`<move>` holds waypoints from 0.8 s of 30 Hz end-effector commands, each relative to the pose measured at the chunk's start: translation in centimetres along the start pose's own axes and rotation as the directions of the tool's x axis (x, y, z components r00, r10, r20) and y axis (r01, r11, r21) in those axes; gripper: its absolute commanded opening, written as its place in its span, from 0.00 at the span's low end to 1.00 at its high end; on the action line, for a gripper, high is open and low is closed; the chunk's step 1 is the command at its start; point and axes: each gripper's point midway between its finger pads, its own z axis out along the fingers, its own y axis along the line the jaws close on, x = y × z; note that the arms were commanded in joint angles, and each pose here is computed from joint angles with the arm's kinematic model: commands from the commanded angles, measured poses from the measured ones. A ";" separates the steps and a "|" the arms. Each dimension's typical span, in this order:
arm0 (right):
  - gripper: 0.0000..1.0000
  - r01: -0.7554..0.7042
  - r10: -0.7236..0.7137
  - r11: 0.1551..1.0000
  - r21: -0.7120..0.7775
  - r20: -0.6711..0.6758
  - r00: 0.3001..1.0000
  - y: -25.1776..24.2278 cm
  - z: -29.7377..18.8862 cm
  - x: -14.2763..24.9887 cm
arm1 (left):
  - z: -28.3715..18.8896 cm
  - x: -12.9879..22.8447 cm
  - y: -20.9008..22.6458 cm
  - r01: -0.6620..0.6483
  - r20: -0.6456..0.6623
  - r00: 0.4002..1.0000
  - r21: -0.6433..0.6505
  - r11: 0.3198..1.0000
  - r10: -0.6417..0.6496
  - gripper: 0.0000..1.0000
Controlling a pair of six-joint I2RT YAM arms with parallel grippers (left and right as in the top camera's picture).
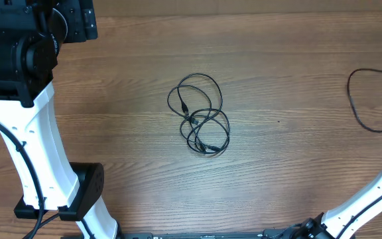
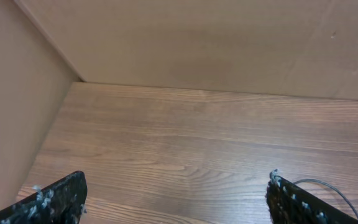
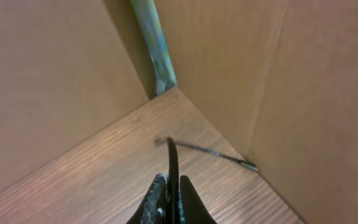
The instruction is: Untangle cables
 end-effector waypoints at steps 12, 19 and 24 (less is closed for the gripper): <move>0.04 0.073 -0.024 0.974 -0.216 0.220 0.975 6.2 -5.8 -8.3 | 0.9 0.2 -0.7 -0.004 -0.017 1.000 0.028 1.000 0.004 0.91; 0.04 0.340 -0.112 0.890 -0.303 0.577 0.809 16.4 -10.8 -15.9 | 2.2 0.4 -1.1 0.010 -0.041 0.999 0.025 1.000 -0.009 0.92; 0.04 0.184 -0.088 0.983 -0.026 0.810 0.580 16.3 -15.0 -22.2 | 2.9 0.7 -1.2 0.006 -0.059 0.998 0.024 1.000 -0.004 0.91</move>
